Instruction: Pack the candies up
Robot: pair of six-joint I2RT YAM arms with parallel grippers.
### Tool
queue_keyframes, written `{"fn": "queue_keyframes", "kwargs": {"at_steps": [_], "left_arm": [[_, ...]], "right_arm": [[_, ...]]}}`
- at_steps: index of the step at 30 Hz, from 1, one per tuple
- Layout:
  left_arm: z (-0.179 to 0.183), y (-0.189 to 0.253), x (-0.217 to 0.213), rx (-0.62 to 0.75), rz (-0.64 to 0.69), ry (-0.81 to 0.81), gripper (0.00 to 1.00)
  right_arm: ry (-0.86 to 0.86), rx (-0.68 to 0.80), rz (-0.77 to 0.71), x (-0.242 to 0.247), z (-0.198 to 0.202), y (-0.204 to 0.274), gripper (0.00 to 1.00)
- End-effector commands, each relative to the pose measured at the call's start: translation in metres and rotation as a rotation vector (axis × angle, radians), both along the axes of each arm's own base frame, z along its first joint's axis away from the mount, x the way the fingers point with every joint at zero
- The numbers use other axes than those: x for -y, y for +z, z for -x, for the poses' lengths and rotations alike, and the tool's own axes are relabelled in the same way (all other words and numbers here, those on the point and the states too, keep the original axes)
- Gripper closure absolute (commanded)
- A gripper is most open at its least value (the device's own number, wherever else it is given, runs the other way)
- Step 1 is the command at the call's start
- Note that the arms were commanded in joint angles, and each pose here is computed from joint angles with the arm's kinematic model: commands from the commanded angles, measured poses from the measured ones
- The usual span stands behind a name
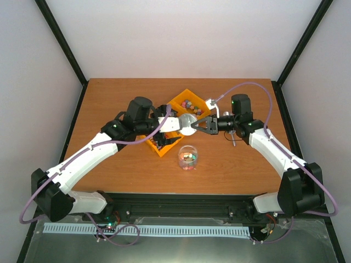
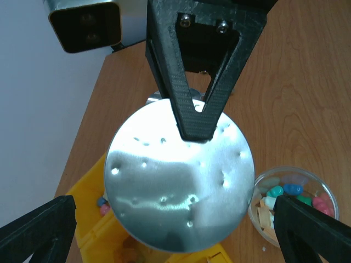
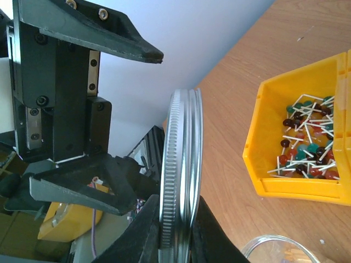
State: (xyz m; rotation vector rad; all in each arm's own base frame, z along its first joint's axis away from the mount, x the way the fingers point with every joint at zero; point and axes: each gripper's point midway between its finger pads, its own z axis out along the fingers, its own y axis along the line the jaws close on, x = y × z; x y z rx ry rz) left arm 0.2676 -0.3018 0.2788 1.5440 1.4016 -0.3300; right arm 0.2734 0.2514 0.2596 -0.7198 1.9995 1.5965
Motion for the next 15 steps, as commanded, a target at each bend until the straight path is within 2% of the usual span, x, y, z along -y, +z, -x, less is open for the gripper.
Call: {"fn": "queue_keyframes", "kwargs": {"at_steps": [1,6,15], "left_arm": [[-0.001,0.009,0.014,0.057,0.022,-0.042,0.0],[0.002,0.002,0.024,0.025,0.004,-0.079,0.0],[0.003,-0.002,0.036,0.085,-0.021,-0.1,0.0]], "right_arm": [[0.023,-0.013,-0.032,0.0,0.003,0.005,0.97],[0.037,-0.024,-0.038,-0.001,0.004,0.004,0.97],[0.054,-0.046,-0.043,-0.002,0.003,0.003,0.97]]}}
